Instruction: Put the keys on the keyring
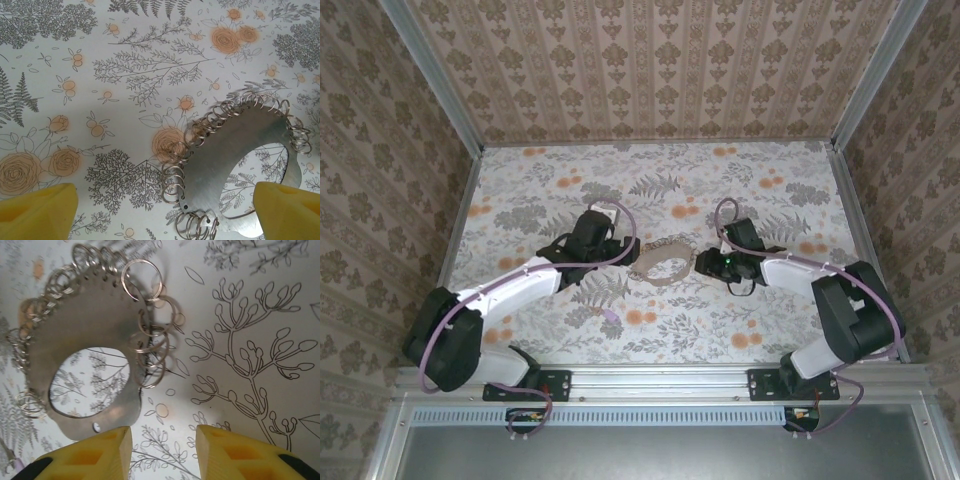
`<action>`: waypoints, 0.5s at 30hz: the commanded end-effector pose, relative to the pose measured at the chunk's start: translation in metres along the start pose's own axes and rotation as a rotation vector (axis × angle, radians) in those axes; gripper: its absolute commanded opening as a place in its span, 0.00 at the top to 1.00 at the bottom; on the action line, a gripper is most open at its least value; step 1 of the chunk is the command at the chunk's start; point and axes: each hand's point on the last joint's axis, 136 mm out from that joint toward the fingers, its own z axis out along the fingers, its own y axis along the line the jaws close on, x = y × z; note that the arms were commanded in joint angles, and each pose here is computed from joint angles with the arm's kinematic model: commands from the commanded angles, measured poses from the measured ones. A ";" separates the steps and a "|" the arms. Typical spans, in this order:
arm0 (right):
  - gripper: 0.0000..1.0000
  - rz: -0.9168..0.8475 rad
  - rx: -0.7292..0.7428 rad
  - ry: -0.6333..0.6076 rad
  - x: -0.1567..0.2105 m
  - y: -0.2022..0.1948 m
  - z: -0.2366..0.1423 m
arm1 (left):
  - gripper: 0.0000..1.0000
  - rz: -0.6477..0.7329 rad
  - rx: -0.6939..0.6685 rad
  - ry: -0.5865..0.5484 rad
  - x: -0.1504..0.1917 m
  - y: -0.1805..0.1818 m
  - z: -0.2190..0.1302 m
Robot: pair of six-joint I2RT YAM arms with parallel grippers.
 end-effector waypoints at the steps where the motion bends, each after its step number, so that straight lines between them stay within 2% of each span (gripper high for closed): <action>1: 0.62 -0.011 -0.011 -0.038 -0.017 0.012 0.004 | 0.08 -0.011 0.014 -0.038 -0.014 -0.007 0.002; 15: 0.62 -0.035 0.012 -0.025 -0.038 0.019 0.024 | 0.08 0.002 0.045 -0.017 -0.013 -0.015 0.014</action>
